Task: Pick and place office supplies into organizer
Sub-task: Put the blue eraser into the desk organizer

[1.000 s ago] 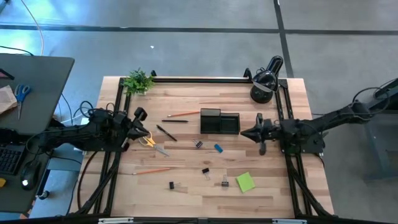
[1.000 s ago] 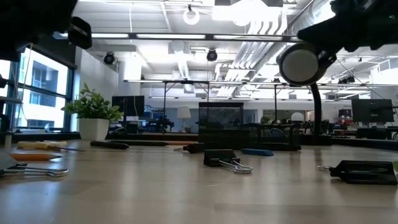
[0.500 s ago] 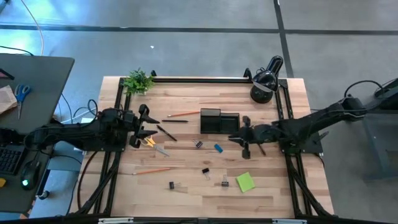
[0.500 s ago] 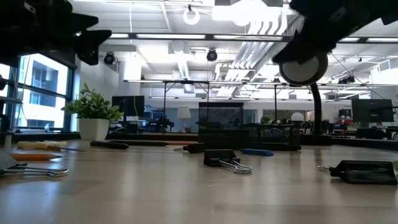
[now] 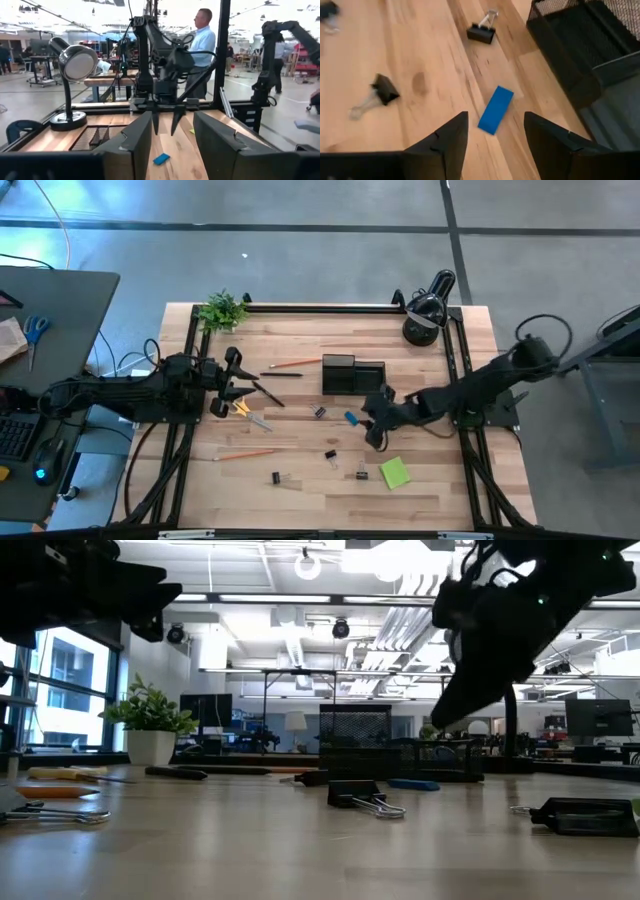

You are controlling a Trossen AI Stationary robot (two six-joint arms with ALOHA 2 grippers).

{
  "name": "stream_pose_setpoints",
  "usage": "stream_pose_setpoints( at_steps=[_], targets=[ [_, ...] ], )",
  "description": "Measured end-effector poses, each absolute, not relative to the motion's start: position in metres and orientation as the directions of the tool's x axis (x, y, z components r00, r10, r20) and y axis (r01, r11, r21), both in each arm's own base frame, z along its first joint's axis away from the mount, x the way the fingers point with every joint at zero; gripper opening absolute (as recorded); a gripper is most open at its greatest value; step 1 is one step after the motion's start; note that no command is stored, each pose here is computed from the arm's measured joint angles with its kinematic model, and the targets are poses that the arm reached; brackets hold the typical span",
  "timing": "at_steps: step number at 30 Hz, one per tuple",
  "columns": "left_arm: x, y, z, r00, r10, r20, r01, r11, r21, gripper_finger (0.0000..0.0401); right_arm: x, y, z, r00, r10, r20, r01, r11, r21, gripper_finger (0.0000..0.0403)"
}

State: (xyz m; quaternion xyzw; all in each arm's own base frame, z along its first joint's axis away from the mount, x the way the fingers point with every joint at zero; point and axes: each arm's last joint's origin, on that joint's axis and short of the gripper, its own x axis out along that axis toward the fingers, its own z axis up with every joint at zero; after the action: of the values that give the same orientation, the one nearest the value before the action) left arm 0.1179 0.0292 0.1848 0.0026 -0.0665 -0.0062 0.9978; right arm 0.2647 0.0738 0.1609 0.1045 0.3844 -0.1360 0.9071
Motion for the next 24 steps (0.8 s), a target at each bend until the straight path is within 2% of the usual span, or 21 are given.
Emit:
stream_pose_setpoints(
  at_steps=[11,15,24],
  targets=[
    [0.118,0.029,0.183,0.993,-0.037,0.116,0.034,0.999,0.029,0.0128,0.304,0.094,0.134,0.537,-0.319,-0.781,0.466,0.884,-0.04,0.0166],
    [0.118,0.029,0.18,0.996,-0.036,0.087,0.032,0.998,0.048,0.0128,0.307,0.094,0.127,0.491,-0.337,-0.803,0.502,0.863,-0.055,0.0152],
    [0.119,0.029,0.179,0.996,-0.035,0.079,0.032,0.998,0.048,0.0129,0.303,0.093,0.119,0.484,-0.329,-0.811,0.546,0.838,-0.015,0.0118]
  ],
)
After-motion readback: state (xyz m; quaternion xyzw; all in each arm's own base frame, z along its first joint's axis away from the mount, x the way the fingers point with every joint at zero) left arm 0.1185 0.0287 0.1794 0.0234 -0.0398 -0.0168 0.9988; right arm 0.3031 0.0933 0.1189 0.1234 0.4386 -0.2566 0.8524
